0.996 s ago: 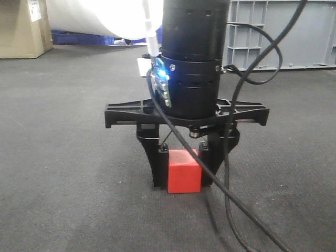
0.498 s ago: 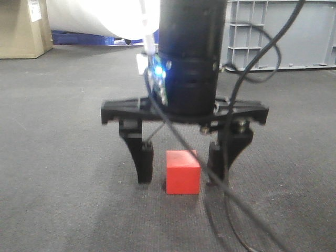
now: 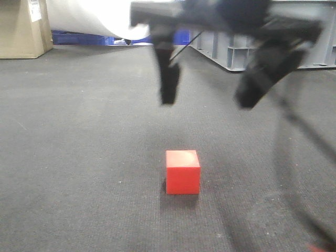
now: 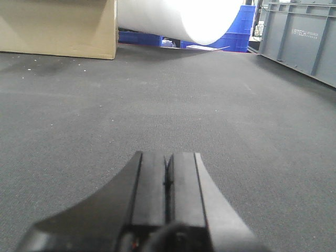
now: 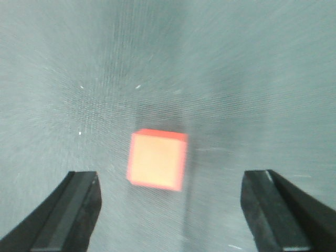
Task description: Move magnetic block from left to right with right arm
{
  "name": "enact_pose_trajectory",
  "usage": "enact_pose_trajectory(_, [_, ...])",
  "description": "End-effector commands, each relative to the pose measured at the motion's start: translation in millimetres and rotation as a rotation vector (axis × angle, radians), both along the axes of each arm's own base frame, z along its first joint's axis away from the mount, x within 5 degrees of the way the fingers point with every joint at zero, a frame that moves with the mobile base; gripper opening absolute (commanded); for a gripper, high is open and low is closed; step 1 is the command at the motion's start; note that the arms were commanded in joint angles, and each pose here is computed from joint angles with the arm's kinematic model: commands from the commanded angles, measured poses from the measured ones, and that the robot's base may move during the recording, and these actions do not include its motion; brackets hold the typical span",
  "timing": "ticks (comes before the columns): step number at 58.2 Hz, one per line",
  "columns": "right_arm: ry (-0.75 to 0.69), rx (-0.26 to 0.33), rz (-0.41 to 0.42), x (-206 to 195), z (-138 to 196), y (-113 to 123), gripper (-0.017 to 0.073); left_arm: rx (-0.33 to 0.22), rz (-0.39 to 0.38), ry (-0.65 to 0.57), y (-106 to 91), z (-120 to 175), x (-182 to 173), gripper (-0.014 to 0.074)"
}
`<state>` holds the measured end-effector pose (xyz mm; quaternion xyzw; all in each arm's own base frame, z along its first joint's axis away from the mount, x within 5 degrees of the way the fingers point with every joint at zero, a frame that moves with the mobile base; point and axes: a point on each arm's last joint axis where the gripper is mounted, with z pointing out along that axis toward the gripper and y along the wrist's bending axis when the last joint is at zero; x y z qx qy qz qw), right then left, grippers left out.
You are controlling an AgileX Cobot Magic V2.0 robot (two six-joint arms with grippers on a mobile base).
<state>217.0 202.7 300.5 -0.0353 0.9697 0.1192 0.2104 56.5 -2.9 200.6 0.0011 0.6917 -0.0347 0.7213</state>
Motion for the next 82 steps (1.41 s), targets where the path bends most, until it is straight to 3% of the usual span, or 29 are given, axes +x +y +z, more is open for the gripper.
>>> enact_pose_trajectory(1, [-0.150,0.072,0.018,-10.1,26.1,-23.9,0.0601,-0.015,-0.004,-0.081,0.0,4.9,-0.8,-0.0126])
enact_pose_trajectory(7, [-0.156,0.071,0.021,-18.9,21.2,-49.3,0.0501,-0.015,-0.004,-0.081,0.0,4.9,-0.8,-0.0126])
enact_pose_trajectory(23, [-0.191,0.034,-0.031,-37.6,8.2,-127.5,0.0062,-0.015,-0.004,-0.081,0.0,4.9,-0.8,-0.0126])
enact_pose_trajectory(33, [-0.279,0.011,-0.062,-50.3,5.2,-161.0,0.0058,-0.015,-0.004,-0.081,0.0,4.9,-0.8,-0.0126])
enact_pose_trajectory(47, [-0.559,-0.050,-0.035,-70.6,-0.4,-178.1,0.0058,-0.015,-0.004,-0.081,0.0,4.9,-0.8,-0.0126])
enact_pose_trajectory(67, [-1.062,-0.016,-0.150,-123.3,-13.9,-191.2,0.0058,-0.015,-0.004,-0.081,0.0,4.9,-0.8,-0.0126])
enact_pose_trajectory(82, [-1.268,0.018,-0.171,-163.1,-25.8,-195.9,0.0058,-0.015,-0.004,-0.081,0.0,4.9,-0.8,-0.0126])
